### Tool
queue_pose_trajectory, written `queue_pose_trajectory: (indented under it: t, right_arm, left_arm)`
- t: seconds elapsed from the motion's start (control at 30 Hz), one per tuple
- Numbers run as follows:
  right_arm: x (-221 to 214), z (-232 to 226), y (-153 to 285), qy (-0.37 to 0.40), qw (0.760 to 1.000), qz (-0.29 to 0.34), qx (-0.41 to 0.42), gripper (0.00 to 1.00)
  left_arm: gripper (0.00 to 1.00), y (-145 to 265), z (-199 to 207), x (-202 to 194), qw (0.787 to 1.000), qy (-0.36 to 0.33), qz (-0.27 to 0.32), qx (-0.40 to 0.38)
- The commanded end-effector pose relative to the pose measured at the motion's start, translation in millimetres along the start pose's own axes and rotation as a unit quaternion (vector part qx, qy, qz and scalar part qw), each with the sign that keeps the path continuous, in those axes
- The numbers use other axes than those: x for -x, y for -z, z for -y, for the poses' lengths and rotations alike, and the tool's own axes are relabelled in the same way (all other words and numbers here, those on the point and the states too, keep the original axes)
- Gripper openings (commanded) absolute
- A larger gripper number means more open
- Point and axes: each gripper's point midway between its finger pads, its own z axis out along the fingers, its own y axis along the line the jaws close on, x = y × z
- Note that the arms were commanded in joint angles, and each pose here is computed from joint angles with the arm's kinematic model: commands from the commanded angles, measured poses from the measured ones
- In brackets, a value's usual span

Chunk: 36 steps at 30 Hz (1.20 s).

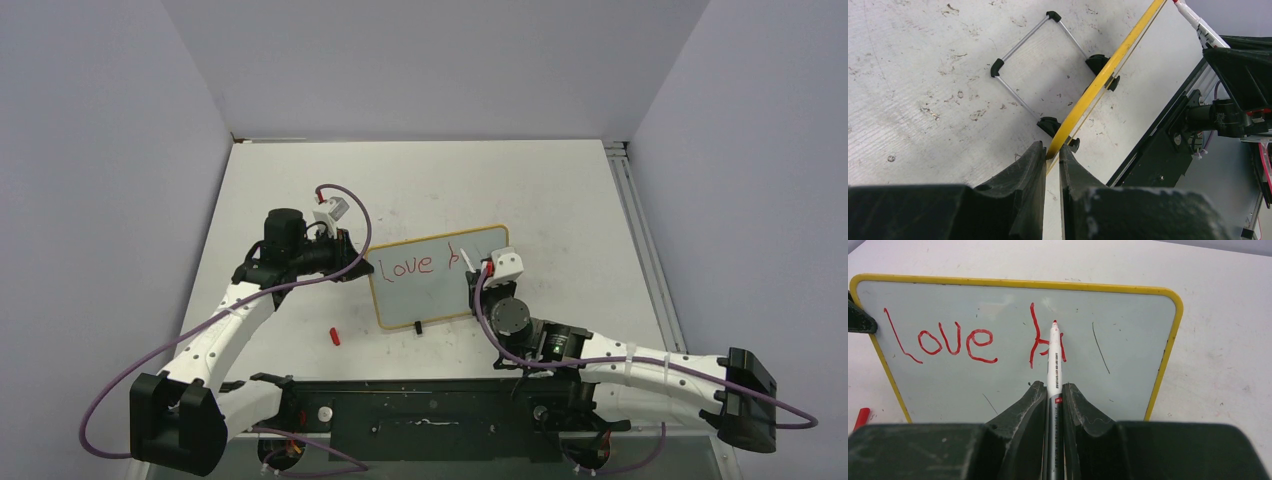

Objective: Write a sentence on the whiteboard

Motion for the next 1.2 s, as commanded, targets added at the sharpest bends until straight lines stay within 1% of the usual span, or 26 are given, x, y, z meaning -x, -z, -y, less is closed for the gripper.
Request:
queue_pose_trajectory:
  t: [0.0, 0.53, 0.87, 1.17]
  right_arm:
    - [24, -6, -6, -0.020, 0.999, 0.025, 0.001, 0.05]
    - [17, -1, -10, -0.021, 1.000, 0.017, -0.003, 0.05]
    - [31, 5, 2, -0.032, 0.999, 0.024, 0.004, 0.05]
    - [8, 17, 12, -0.038, 0.999, -0.002, -0.005, 0.05]
  left_arm:
    - [0.10, 5, 6, 13, 1.000, -0.016, 0.018, -0.002]
    - [0.10, 6, 7, 13, 1.000, -0.016, 0.019, -0.002]
    - [0.10, 6, 7, 14, 1.000, -0.017, 0.020, -0.002]
    - [0.10, 6, 7, 13, 1.000, -0.017, 0.020, -0.001]
